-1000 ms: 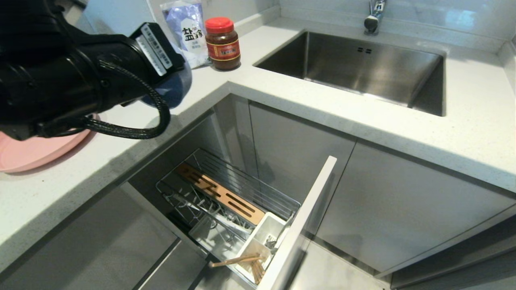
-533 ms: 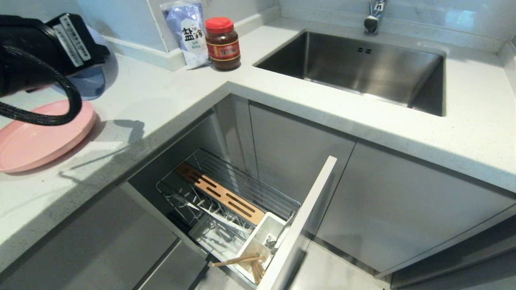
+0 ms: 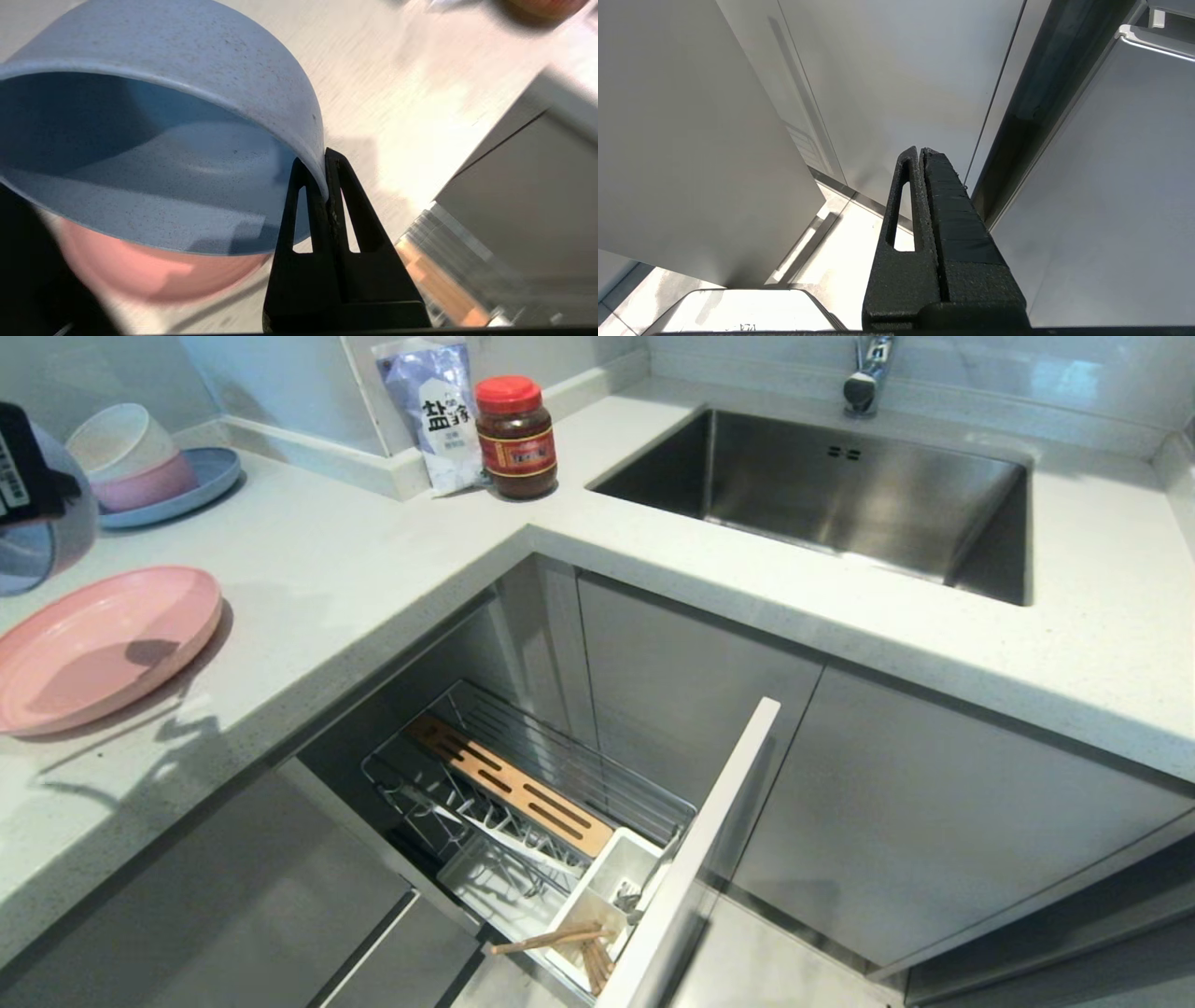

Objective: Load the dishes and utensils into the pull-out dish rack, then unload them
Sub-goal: Take the bowl out of the cupboard

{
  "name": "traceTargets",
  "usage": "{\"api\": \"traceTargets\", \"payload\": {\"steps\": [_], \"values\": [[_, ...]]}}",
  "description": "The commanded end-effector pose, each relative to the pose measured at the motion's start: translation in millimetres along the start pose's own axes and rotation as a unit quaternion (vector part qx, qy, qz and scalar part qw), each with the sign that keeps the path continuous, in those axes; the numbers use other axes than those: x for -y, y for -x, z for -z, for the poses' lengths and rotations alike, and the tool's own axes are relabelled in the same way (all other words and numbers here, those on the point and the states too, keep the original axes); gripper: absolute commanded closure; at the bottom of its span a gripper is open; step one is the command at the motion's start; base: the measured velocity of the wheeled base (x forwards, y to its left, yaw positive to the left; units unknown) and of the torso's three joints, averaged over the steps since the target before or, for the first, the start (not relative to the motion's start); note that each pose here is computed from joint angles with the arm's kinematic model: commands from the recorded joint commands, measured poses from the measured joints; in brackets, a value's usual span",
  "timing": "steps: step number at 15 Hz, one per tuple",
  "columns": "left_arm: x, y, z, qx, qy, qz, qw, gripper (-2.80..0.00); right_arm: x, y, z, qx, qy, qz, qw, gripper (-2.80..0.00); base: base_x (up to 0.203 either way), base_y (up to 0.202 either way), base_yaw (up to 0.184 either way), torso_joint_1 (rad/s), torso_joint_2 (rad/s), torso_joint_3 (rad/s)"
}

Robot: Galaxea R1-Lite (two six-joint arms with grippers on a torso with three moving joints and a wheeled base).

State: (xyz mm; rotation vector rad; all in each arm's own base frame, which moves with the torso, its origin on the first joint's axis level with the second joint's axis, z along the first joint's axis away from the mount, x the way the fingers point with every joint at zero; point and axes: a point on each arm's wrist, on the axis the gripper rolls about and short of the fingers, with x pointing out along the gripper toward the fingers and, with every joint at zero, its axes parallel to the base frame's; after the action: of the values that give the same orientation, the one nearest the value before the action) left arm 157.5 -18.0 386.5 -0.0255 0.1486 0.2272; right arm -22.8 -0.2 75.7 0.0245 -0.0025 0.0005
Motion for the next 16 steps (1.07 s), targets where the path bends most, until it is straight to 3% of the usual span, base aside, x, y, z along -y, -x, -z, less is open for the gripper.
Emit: {"api": "traceTargets", "payload": {"steps": [1,3,8,11,16], "values": [[-8.4,-5,4,-0.050,-0.023,-0.032,0.9980,0.00,0,0,0,0.001,0.000,0.000,1.000,0.00,0.000,0.000,0.000,0.000,0.00,0.000],[-12.2,-10,8,-0.095,-0.043,-0.048,0.9934,0.00,0,0,0,0.001,0.000,0.000,1.000,0.00,0.000,0.000,0.000,0.000,0.00,0.000],[-24.2,-26,6,-0.164,-0.054,-0.094,0.9804,0.00,0,0,0,0.001,0.000,0.000,1.000,0.00,0.000,0.000,0.000,0.000,0.00,0.000],[-24.0,-29,10,-0.229,-0.069,-0.087,0.9671,0.00,0,0,0,0.002,0.000,0.000,1.000,0.00,0.000,0.000,0.000,0.000,0.00,0.000],[-27.5,-45,10,-0.266,-0.061,-0.074,0.9593,0.00,0,0,0,0.002,0.000,0.000,1.000,0.00,0.000,0.000,0.000,0.000,0.00,0.000]]}}
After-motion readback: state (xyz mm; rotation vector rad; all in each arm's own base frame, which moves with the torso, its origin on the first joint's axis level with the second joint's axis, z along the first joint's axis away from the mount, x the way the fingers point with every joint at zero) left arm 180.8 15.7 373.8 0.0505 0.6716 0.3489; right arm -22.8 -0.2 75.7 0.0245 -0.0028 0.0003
